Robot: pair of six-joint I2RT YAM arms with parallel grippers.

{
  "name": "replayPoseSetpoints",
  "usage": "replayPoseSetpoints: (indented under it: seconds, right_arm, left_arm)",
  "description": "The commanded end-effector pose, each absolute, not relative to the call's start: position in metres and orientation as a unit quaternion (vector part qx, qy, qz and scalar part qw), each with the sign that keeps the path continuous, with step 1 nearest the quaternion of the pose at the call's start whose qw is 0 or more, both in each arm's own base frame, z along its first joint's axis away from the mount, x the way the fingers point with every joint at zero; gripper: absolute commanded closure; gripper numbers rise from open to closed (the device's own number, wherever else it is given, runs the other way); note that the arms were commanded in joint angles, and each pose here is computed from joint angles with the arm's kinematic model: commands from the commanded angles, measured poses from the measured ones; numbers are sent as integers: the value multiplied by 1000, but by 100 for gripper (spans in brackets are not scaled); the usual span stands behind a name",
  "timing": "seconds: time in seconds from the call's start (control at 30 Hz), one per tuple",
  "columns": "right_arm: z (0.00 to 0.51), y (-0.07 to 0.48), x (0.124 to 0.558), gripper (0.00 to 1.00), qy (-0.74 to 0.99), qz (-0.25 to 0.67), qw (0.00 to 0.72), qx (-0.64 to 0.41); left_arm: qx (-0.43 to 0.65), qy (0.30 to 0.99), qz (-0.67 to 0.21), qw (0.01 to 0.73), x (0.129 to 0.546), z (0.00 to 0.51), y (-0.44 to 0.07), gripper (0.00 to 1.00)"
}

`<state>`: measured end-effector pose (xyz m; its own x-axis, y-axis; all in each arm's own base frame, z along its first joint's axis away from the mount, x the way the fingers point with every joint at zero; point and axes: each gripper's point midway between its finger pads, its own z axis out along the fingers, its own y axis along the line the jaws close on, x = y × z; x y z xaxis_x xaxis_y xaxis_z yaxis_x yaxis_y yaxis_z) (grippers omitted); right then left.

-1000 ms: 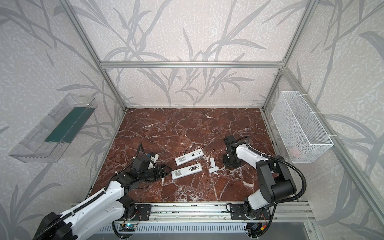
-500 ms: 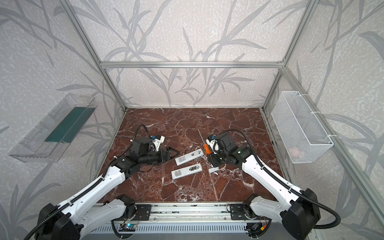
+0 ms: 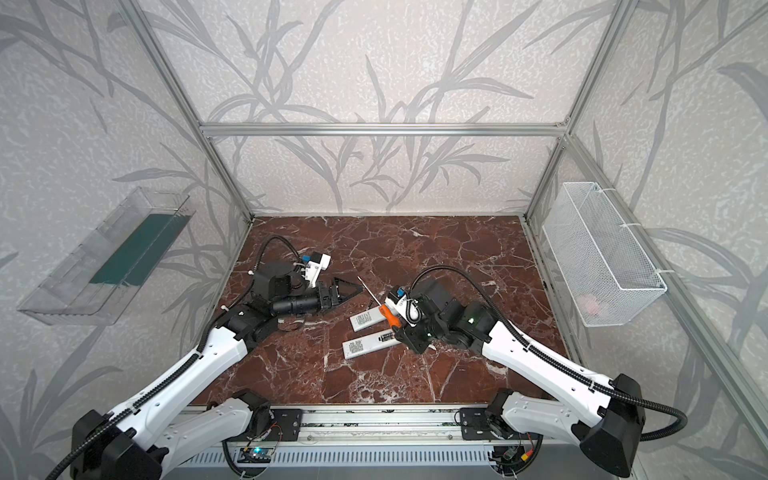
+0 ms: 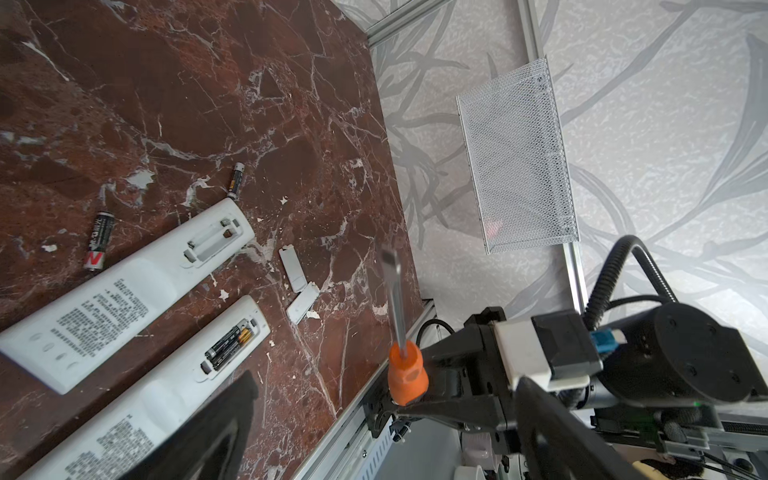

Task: Unload the batteries from the remote control
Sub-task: 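Lift the screwdriver with the right gripper while the left gripper rises away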

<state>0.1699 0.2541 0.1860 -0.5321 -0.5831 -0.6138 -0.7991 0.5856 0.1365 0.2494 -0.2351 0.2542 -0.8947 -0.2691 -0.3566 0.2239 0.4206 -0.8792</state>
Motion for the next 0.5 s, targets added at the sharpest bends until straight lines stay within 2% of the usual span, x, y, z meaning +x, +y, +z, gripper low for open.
replayPoseSetpoints:
  seconds: [0.0, 0.17, 0.47]
  right_arm:
    - [209, 236, 195, 93, 832, 76, 354, -420]
    - [215, 222, 205, 96, 810, -52, 391, -433]
    - [223, 237, 202, 98, 771, -107, 417, -469]
  left_arm:
    - [-40, 787, -568, 238, 259, 274, -233, 4]
    - [-70, 785, -574, 222, 262, 275, -227, 7]
    - [-79, 792, -573, 196, 263, 264, -230, 12]
